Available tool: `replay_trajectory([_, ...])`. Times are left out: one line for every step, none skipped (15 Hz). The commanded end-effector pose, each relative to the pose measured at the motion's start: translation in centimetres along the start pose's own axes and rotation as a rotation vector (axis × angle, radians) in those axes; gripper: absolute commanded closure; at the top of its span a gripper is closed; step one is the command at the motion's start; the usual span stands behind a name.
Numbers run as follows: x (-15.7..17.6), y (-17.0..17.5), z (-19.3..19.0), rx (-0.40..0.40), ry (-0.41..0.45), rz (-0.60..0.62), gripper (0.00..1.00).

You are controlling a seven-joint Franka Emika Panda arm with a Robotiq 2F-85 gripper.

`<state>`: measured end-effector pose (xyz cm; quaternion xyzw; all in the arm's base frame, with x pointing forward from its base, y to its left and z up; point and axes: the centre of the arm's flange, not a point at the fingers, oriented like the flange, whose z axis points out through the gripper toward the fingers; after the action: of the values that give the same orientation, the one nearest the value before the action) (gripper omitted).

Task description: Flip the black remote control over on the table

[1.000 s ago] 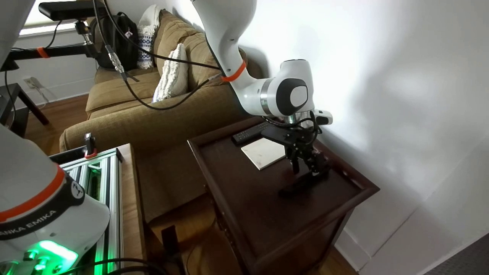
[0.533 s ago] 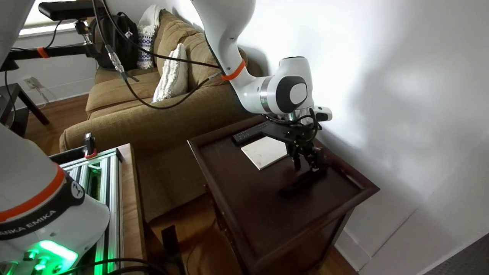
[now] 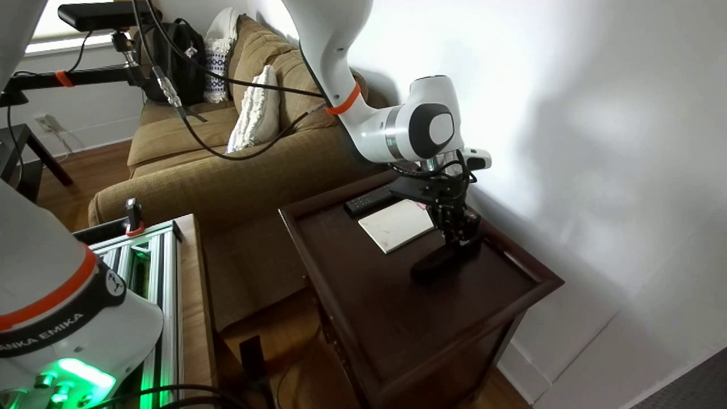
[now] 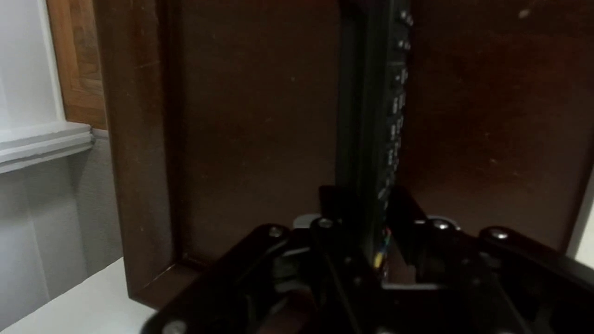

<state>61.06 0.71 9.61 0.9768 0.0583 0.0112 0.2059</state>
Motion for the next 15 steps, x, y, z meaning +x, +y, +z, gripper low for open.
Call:
replay_trajectory([-1.0, -0.8, -0.7, -0.135, -0.033, 0.026, 0.92])
replay_trajectory([-1.0, -0.8, -0.1, -0.164, -0.052, 0.023, 0.92])
replay_trajectory([-1.2, -1.1, 0.3, -0.208, -0.090, 0.016, 0.92])
replay_trajectory([-1.5, -1.3, 0.9, -0.250, -0.123, 0.006, 0.92])
replay_trajectory([-1.8, -1.5, 1.3, -0.287, -0.154, -0.002, 0.92])
replay_trajectory([-2.1, -1.7, 1.5, -0.310, -0.162, -0.008, 0.92])
replay_trajectory([-2.2, -1.9, 2.1, -0.325, -0.162, -0.017, 0.92])
replay_trajectory([-2.2, -2.1, 2.3, -0.339, -0.152, -0.023, 0.92])
replay_trajectory([-2.2, -2.1, 2.7, -0.355, -0.128, -0.031, 0.92])
replay_trajectory([-2.1, -2.2, 2.9, -0.369, -0.105, -0.030, 0.92])
replay_trajectory([-1.9, -2.3, 3.1, -0.384, -0.092, -0.031, 0.92])
replay_trajectory([-1.7, -2.4, 3.5, -0.394, -0.084, -0.033, 0.92])
replay_trajectory([-1.6, -2.6, 3.9, -0.399, -0.078, -0.033, 0.92])
replay_trajectory([-1.5, -2.8, 4.1, -0.401, -0.076, -0.034, 0.58])
replay_trajectory([-1.4, -3.0, 4.3, -0.406, -0.069, -0.034, 0.42])
